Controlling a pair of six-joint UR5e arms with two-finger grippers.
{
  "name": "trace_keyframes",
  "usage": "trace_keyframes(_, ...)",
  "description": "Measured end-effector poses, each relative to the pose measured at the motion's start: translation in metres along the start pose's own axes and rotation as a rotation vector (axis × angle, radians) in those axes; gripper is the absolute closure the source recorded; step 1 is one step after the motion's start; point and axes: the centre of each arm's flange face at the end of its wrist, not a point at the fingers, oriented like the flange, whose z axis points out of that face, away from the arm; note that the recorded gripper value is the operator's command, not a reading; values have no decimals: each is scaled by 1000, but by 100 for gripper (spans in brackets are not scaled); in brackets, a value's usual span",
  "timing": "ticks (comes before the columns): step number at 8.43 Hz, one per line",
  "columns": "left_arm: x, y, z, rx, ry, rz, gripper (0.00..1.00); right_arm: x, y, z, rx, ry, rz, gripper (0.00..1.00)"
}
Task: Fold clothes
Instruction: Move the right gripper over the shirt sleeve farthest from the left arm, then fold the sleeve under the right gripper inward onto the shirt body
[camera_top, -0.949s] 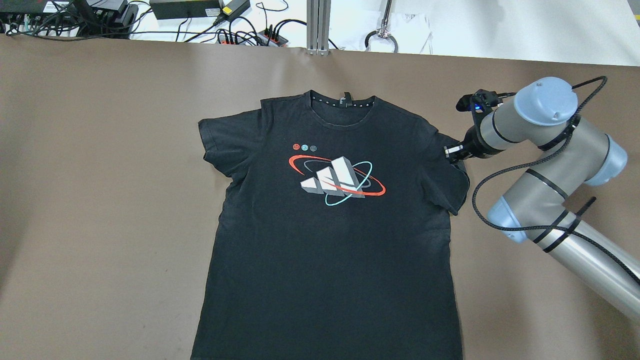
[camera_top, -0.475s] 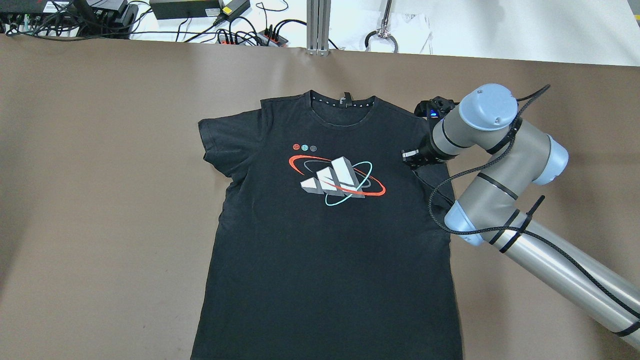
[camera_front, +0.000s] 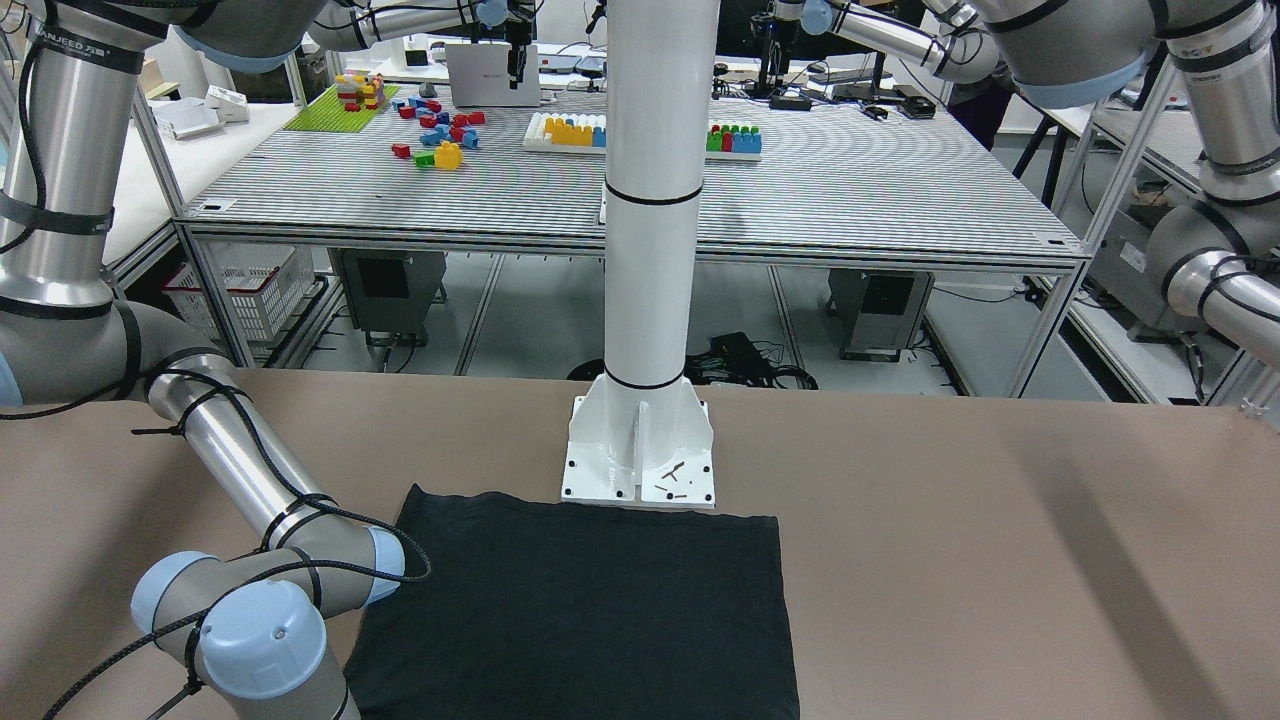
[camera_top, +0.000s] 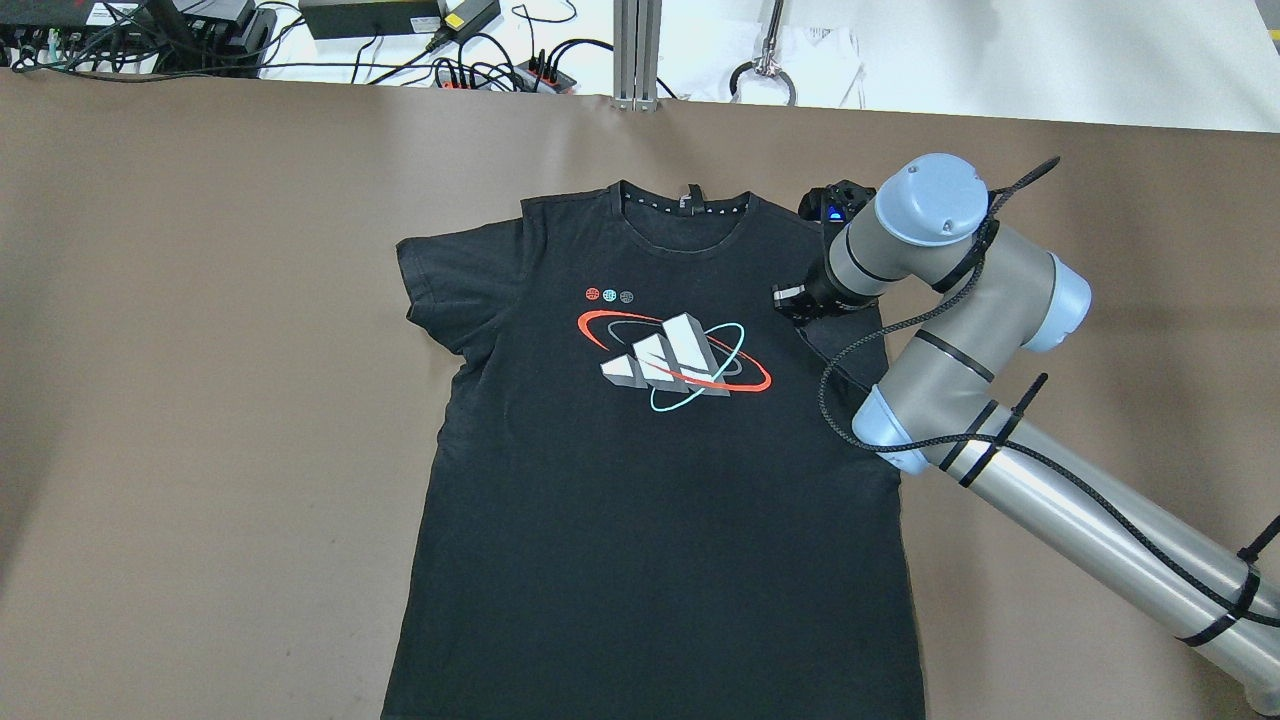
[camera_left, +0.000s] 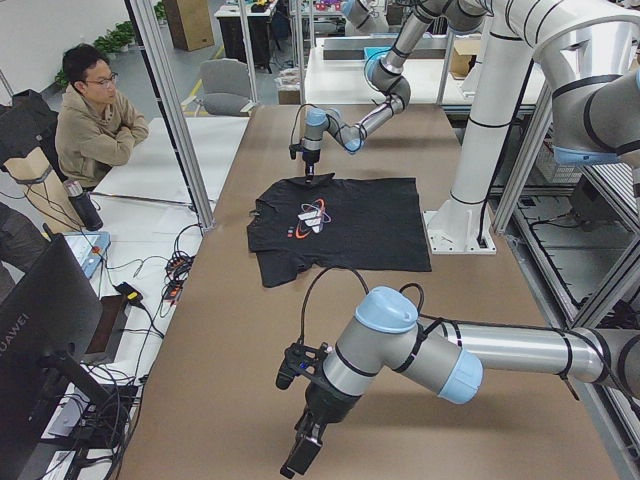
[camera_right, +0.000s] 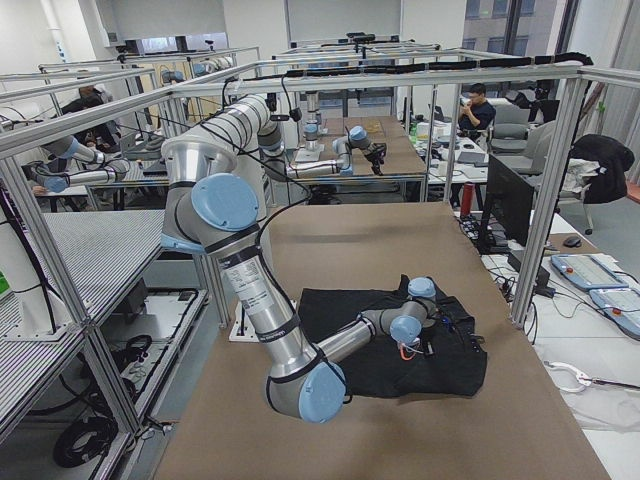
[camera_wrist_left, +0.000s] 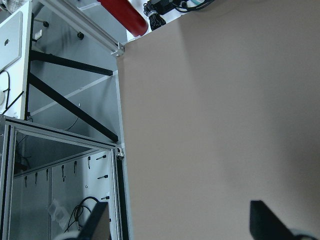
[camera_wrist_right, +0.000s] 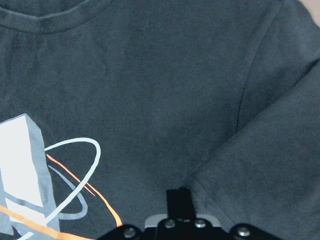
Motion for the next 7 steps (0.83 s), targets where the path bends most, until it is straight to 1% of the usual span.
trace_keyframes(3, 0, 2, 1, -3, -1, -1, 0, -2, -7, 8, -5, 13, 16, 100)
trace_keyframes(6, 0, 4, 1, -6, -1, -2, 0, 1, -11, 13, 29, 50, 36, 100)
trace_keyframes(7, 0, 4, 1, -7, -1, -2, 0, -2, -10, 14, 36, 55, 41, 100)
